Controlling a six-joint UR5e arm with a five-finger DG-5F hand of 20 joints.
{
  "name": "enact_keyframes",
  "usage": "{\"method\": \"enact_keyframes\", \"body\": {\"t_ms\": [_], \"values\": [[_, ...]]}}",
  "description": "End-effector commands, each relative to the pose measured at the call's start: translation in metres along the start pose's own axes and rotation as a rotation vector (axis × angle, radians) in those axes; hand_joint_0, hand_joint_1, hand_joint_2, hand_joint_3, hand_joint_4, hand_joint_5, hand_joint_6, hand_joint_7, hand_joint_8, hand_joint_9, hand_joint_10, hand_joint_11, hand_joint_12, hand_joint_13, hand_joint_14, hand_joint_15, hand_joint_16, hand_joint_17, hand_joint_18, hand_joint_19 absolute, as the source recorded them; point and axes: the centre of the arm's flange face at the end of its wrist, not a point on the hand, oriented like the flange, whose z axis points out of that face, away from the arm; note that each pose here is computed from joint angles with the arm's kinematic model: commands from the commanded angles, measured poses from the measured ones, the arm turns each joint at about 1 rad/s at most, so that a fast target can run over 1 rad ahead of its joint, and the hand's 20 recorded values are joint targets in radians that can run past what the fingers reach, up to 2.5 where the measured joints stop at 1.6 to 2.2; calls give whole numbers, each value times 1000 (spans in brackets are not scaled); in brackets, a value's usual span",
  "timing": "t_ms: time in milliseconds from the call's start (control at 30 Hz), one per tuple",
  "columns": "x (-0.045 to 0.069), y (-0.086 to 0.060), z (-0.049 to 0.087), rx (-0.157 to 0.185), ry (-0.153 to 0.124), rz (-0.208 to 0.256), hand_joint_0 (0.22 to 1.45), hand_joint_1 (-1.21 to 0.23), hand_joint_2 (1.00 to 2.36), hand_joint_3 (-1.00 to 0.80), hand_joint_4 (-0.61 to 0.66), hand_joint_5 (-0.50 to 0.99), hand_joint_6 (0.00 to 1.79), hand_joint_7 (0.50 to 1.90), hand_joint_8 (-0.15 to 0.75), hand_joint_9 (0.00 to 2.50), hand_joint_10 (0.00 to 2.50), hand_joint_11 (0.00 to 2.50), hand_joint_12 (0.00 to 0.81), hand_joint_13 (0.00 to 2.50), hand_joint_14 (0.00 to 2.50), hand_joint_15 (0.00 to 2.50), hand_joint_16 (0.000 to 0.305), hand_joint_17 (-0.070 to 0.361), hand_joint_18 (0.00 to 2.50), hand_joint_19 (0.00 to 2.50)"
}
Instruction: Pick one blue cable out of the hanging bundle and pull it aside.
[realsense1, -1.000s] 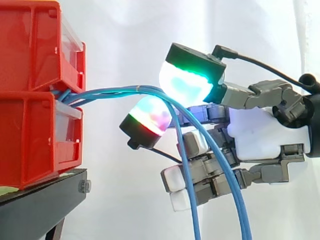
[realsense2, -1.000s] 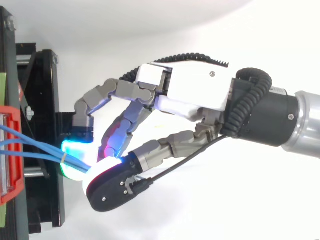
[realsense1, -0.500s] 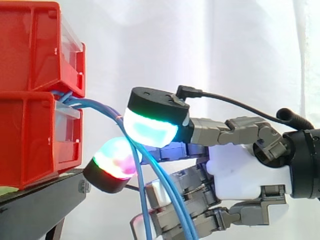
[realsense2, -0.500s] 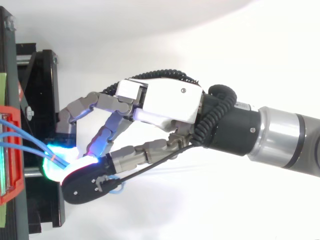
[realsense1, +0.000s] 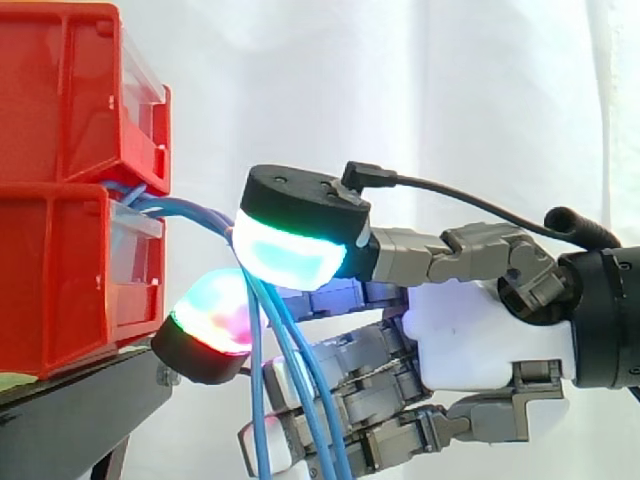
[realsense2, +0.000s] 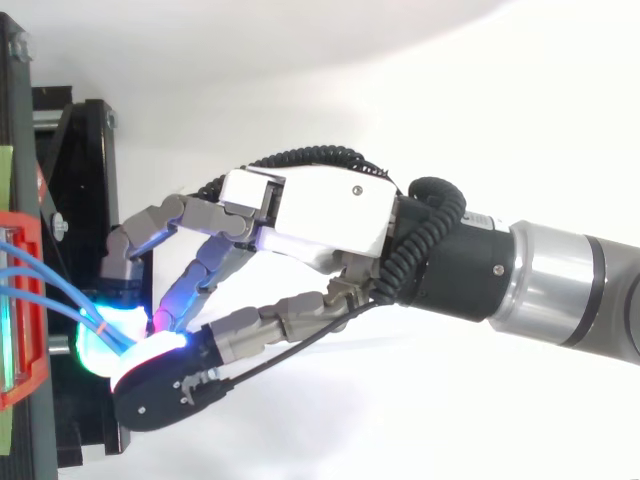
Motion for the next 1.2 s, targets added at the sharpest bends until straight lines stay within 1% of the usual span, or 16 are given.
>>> {"method": "enact_keyframes", "body": {"t_ms": [0,100,133,200,267,300,400,433,533,600,667,767,933,1000,1067,1167], "values": [[1,3,0,-3,4,7,617,-736,1011,-364,-3,-112,945,911,232,1127,27,748,271,917,23,562,42,95,687,469],[1,4,0,0,6,14,585,-652,1009,-379,17,-107,935,937,243,1122,26,718,289,908,24,570,44,99,682,512],[-1,10,0,5,10,20,583,-647,1009,-380,20,-107,934,939,242,1119,26,715,289,909,24,568,44,99,682,512],[-1,12,0,18,16,23,580,-488,1010,-374,23,-104,914,937,242,1115,23,695,296,897,23,572,45,102,674,530],[-2,19,1,31,21,29,585,-448,1010,-373,18,-102,908,944,243,1115,23,692,295,895,24,567,46,103,668,541],[-3,25,-1,65,30,37,585,-446,1010,-371,19,-101,904,950,245,1116,24,703,295,896,24,574,46,104,667,545],[-6,30,-4,110,30,48,582,-438,1012,-346,18,-99,902,995,247,1116,24,701,297,895,24,574,46,104,666,536],[-6,32,-4,113,31,52,582,-438,1012,-346,18,-99,902,995,247,1116,24,701,297,895,24,574,46,104,666,536],[-7,29,-7,140,29,46,571,-506,1015,-275,22,-95,915,1058,255,1167,28,768,301,916,24,577,46,105,694,524],[-8,27,-8,144,28,45,570,-652,1014,-165,35,-88,922,1062,279,1161,25,775,332,961,22,553,54,121,772,468],[-8,23,-9,148,26,46,595,-744,1014,-104,37,-98,941,989,275,1115,22,770,331,954,21,556,54,121,777,449],[-9,23,-9,150,25,56,633,-795,1015,-85,-77,-116,959,974,258,1056,25,782,309,920,23,565,50,112,746,463],[-11,24,-9,156,25,68,694,-834,1018,-200,-220,-140,970,962,204,997,24,792,267,863,23,575,43,96,687,477],[-12,27,-9,162,26,68,736,-845,1011,-347,-248,-138,971,940,196,982,26,766,263,854,23,562,41,93,675,471],[-16,35,-9,172,24,65,743,-848,1009,-384,-257,-137,970,936,195,982,25,768,259,854,23,560,41,93,676,464],[-17,39,-8,172,23,62,685,-857,1003,-469,-171,-115,936,941,189,997,25,757,253,867,25,572,40,90,676,470]]}}
